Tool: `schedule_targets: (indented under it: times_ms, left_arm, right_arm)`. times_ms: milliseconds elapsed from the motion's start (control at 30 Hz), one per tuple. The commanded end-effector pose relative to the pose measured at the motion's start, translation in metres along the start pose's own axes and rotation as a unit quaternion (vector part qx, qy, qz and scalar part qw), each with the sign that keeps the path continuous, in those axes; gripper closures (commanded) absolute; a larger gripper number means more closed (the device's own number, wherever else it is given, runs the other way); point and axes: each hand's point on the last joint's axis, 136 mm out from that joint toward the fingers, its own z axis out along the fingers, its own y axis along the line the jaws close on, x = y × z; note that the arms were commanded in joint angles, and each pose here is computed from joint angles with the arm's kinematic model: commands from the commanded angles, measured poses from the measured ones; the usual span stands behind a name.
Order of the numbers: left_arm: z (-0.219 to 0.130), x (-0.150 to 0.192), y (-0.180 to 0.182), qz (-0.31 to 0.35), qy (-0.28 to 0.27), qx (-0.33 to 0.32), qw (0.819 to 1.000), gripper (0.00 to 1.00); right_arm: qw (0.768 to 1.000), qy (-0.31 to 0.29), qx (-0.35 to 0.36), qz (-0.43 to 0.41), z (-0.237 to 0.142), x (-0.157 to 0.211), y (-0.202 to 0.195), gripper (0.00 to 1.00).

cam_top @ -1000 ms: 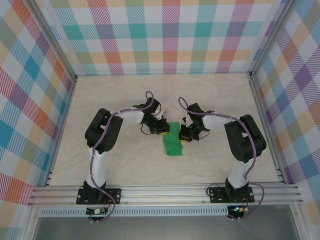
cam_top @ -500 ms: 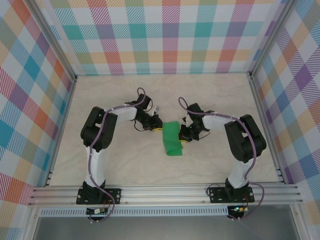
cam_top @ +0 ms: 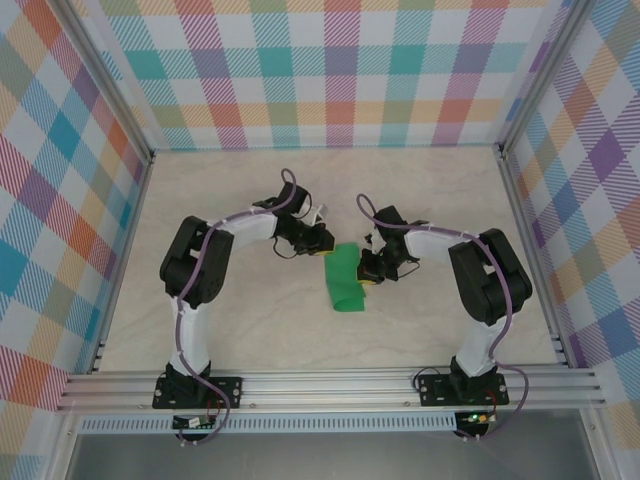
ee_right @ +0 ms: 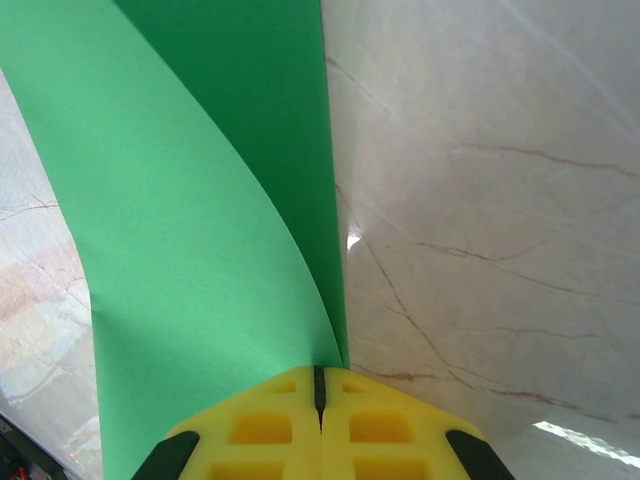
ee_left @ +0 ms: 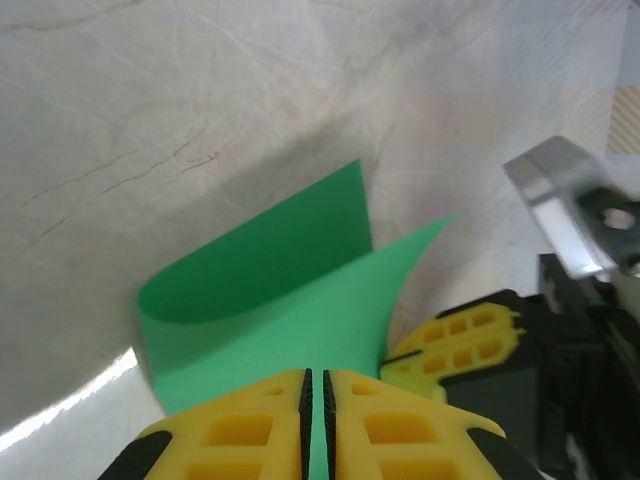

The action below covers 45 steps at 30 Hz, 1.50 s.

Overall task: Fold a paper plane with a square sheet of paper (fold left side to right side)
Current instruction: First fold the square sheet of paper in half at the center of the table.

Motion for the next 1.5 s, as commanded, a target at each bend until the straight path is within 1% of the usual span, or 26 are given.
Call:
schedule_targets:
  times_ms: [0, 200, 400, 567, 700, 833, 933, 1033, 1100, 1167, 1333, 1367, 1467]
  left_arm:
    - [0.014, -0.004, 0.004, -0.006, 0.009, 0.009, 1.0, 0.86]
    - [0.019, -0.008, 0.023, -0.005, 0.009, -0.026, 1.0, 0.86]
    - [0.014, -0.014, 0.052, -0.032, 0.0, -0.048, 0.998, 0.86]
    - [0.008, -0.016, 0.069, -0.042, -0.001, -0.057, 0.997, 0.86]
    - [-0.002, -0.026, 0.072, -0.044, -0.009, -0.055, 0.997, 0.86]
    - [-0.02, -0.04, 0.057, -0.03, -0.025, -0.051, 0.998, 0.86]
    - [-0.038, -0.046, 0.033, -0.016, -0.042, -0.035, 0.998, 0.85]
    - [-0.056, -0.041, 0.008, -0.003, -0.06, -0.015, 0.998, 0.85]
    - [-0.059, -0.029, -0.007, 0.004, -0.061, -0.005, 0.998, 0.84]
    - [-0.054, -0.015, -0.018, 0.008, -0.054, 0.003, 0.998, 0.84]
    - [-0.02, 0.016, -0.034, 0.012, -0.024, 0.008, 1.0, 0.84]
    - [-0.012, 0.016, -0.037, 0.017, -0.027, 0.013, 0.999, 0.84]
    - [0.009, 0.021, -0.032, 0.01, -0.011, 0.007, 1.0, 0.84]
  right_arm:
    - [0.997, 0.031, 0.073, 0.017, 0.018, 0.016, -0.037, 1.0]
    - [0.997, 0.031, 0.073, 0.015, 0.018, 0.015, -0.036, 1.0]
    - [0.996, 0.034, 0.077, 0.013, 0.018, 0.017, -0.038, 1.0]
    - [0.996, 0.036, 0.075, 0.015, 0.019, 0.018, -0.038, 1.0]
    - [0.997, 0.036, 0.072, 0.014, 0.02, 0.017, -0.036, 1.0]
    - [0.997, 0.037, 0.07, 0.013, 0.02, 0.018, -0.036, 1.0]
    - [0.997, 0.036, 0.068, 0.014, 0.02, 0.017, -0.034, 1.0]
    - [0.997, 0.034, 0.067, 0.013, 0.019, 0.015, -0.033, 1.0]
    - [0.997, 0.032, 0.066, 0.012, 0.019, 0.014, -0.032, 1.0]
    - [0.997, 0.032, 0.067, 0.012, 0.019, 0.014, -0.032, 1.0]
    - [0.997, 0.031, 0.067, 0.012, 0.02, 0.014, -0.031, 1.0]
    - [0.997, 0.031, 0.068, 0.012, 0.02, 0.014, -0.032, 1.0]
    - [0.997, 0.031, 0.068, 0.011, 0.02, 0.013, -0.031, 1.0]
